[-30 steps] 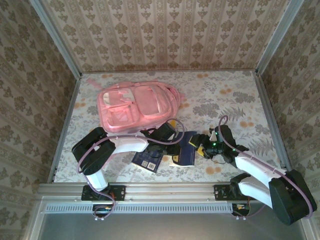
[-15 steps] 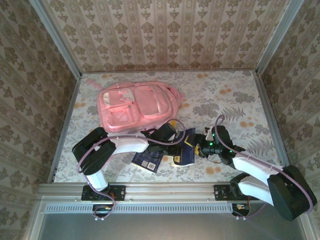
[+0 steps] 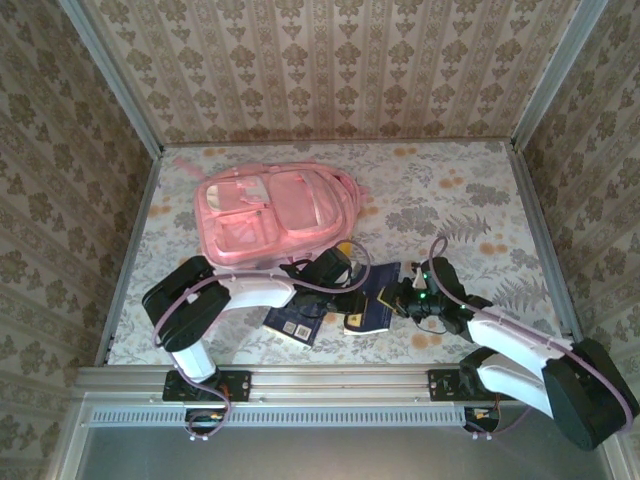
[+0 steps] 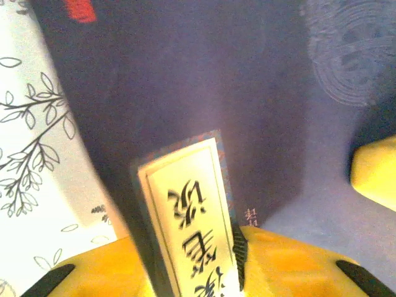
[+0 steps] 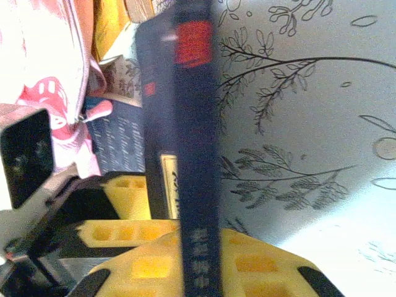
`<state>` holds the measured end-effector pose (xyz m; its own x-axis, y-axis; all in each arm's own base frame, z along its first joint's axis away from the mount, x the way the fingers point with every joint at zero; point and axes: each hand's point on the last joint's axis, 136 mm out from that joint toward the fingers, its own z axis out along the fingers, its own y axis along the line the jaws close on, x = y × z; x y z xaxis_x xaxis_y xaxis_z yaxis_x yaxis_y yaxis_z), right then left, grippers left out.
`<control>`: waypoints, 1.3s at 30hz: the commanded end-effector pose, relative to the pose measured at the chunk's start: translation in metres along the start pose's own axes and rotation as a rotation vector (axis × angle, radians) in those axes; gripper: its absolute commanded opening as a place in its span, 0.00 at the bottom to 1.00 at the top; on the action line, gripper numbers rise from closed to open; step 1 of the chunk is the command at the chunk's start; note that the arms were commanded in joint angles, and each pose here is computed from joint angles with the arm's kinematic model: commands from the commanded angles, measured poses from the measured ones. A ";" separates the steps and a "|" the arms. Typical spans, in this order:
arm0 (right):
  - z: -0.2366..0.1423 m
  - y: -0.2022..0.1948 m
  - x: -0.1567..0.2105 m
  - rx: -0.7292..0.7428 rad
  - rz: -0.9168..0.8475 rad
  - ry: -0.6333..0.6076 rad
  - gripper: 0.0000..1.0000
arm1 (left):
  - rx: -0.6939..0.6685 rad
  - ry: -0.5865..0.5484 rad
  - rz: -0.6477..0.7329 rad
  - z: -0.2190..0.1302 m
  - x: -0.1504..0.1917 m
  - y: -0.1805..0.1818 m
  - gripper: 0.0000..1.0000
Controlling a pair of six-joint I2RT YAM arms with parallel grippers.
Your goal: Pack books, pencil case, and school supplies into a backpack
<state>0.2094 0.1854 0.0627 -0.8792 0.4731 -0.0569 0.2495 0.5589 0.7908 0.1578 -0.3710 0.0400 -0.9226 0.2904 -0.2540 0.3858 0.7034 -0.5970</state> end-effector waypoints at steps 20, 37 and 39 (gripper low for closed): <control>-0.080 0.148 0.004 -0.471 -0.305 -0.021 0.00 | 0.345 -0.222 -0.136 -0.126 -0.053 -0.038 0.77; -0.106 0.185 0.006 -0.655 -0.288 -0.027 0.00 | 0.707 -0.303 -0.118 -0.177 -0.073 -0.090 0.77; -0.104 0.183 0.005 -0.642 -0.286 -0.026 0.00 | 0.729 -0.327 -0.111 -0.185 -0.075 -0.093 0.73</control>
<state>0.2115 0.2166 0.2462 -0.8712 0.4029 -0.2805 -0.2134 0.2038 0.9555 0.1933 -0.3426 0.2253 -0.9635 -0.0225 -0.2666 0.2581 0.1843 -0.9484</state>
